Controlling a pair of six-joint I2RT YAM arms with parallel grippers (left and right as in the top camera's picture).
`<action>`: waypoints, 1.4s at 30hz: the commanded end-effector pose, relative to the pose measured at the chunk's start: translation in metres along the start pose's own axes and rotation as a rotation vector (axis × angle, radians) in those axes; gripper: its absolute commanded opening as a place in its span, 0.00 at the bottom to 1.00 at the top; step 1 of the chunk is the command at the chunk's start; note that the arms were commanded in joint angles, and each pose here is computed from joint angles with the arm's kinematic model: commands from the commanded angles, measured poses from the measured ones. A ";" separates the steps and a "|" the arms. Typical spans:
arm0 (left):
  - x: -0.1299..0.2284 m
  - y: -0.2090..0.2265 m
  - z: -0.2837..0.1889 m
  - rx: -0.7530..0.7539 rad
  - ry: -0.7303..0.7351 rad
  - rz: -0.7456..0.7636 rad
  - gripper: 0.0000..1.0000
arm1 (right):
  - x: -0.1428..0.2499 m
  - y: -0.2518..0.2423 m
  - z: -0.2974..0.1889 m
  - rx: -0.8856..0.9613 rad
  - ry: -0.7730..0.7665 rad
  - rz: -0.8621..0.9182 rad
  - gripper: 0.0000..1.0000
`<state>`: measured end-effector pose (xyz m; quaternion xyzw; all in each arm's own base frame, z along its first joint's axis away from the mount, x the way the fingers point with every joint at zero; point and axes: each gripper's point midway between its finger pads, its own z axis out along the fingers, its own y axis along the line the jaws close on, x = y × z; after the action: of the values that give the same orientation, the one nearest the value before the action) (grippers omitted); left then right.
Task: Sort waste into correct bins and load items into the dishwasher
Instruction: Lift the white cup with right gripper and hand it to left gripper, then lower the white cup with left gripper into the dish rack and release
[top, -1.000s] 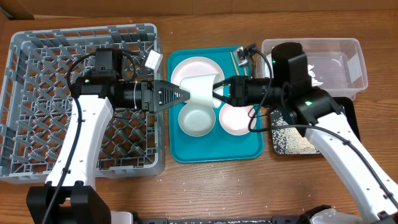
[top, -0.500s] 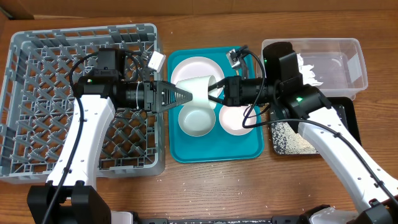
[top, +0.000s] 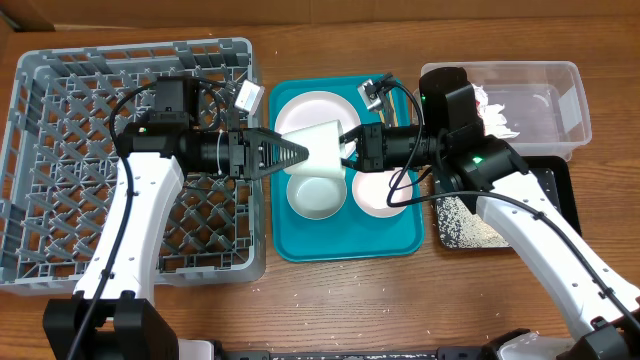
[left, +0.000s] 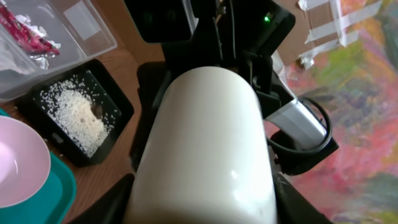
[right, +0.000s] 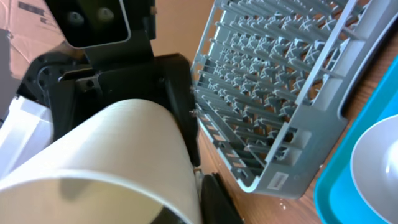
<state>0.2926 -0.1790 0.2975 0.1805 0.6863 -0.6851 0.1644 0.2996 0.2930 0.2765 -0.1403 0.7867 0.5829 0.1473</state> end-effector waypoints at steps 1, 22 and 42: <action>0.000 -0.002 0.003 -0.007 0.010 0.015 0.31 | -0.001 -0.004 0.003 0.017 -0.008 0.005 0.33; -0.013 0.019 -0.096 -1.098 -0.026 -0.051 0.25 | -0.003 -0.112 -0.051 0.513 -0.146 0.206 1.00; 0.137 0.066 -0.154 -1.581 0.079 -0.628 0.22 | 0.012 -0.129 -0.061 0.620 -0.128 0.266 1.00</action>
<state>0.2093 -0.0283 0.1931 -0.1381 0.9896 -0.0297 0.0258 0.3325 0.1985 0.1686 0.0559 0.9282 0.3393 0.1423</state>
